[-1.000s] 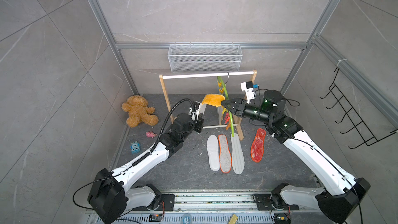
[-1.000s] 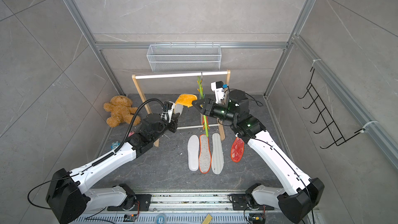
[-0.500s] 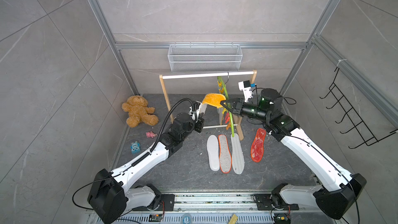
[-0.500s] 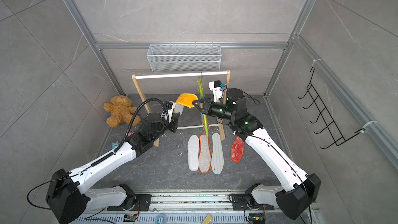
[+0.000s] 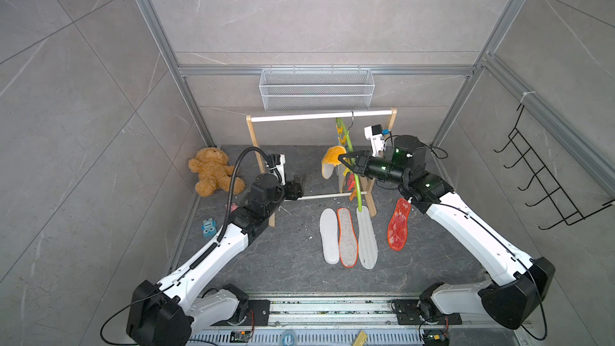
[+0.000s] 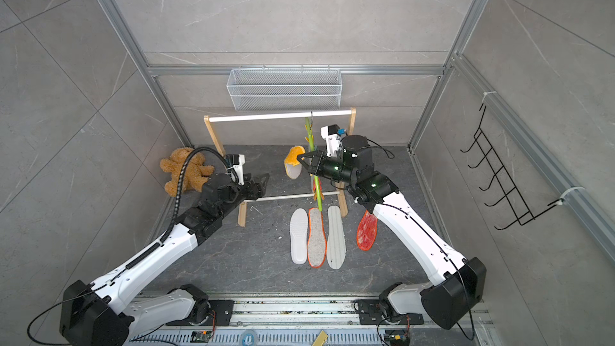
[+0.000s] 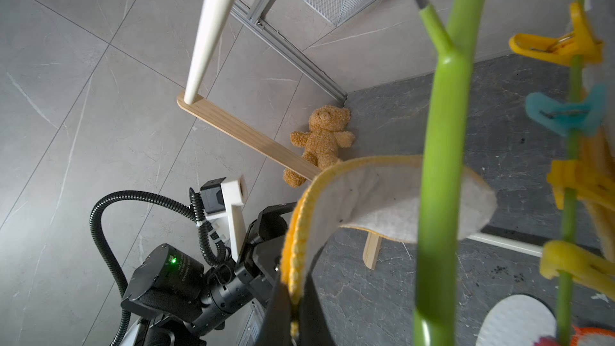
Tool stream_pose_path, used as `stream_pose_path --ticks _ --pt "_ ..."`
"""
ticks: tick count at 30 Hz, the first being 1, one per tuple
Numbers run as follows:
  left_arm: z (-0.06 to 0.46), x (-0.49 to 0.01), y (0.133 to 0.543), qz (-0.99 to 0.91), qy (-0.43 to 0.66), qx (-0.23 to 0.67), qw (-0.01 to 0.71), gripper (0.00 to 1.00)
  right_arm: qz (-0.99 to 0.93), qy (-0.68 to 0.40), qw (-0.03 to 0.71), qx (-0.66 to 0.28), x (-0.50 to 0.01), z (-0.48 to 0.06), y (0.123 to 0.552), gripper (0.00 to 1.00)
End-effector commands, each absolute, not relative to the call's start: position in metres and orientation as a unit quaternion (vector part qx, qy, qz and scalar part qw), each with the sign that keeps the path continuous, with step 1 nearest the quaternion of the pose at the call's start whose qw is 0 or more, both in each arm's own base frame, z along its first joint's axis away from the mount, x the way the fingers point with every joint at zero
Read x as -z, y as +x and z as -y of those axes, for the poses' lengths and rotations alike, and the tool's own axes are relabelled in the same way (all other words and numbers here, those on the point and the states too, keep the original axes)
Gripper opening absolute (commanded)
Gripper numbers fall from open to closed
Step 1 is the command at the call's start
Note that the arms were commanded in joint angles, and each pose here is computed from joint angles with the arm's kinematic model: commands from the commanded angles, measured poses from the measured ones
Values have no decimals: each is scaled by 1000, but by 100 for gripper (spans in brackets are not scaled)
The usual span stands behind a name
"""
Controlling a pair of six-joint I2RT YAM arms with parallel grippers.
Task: Take the shoe insoles off the hanger
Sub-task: Place the insole at the center of the board.
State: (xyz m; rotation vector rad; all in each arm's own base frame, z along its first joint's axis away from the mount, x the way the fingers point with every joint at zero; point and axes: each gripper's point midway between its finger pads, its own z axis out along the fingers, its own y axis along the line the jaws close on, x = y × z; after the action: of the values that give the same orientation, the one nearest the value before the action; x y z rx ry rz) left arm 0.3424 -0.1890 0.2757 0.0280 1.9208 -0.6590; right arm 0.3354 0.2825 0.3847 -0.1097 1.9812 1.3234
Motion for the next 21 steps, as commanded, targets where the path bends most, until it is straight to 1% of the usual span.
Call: stream_pose_path --ticks 1,6,10,13,16,21 --pt "193 -291 328 -782 -61 403 471 77 -765 -56 388 -511 -397 -284 339 0" --pt "207 -320 322 -746 -103 509 417 78 -766 -57 388 -509 -395 -287 343 0" --pt "223 -329 327 -724 -151 578 344 79 -766 -57 392 -507 -392 -291 346 0" --pt "234 -338 333 -692 -175 631 303 79 -765 -61 396 -504 -391 -296 346 0" --pt "237 -346 342 -654 -206 672 279 78 -762 -65 400 -504 -391 -303 344 0" --pt "239 -361 348 -618 -227 705 263 78 -759 -73 410 -501 -391 -312 341 0"
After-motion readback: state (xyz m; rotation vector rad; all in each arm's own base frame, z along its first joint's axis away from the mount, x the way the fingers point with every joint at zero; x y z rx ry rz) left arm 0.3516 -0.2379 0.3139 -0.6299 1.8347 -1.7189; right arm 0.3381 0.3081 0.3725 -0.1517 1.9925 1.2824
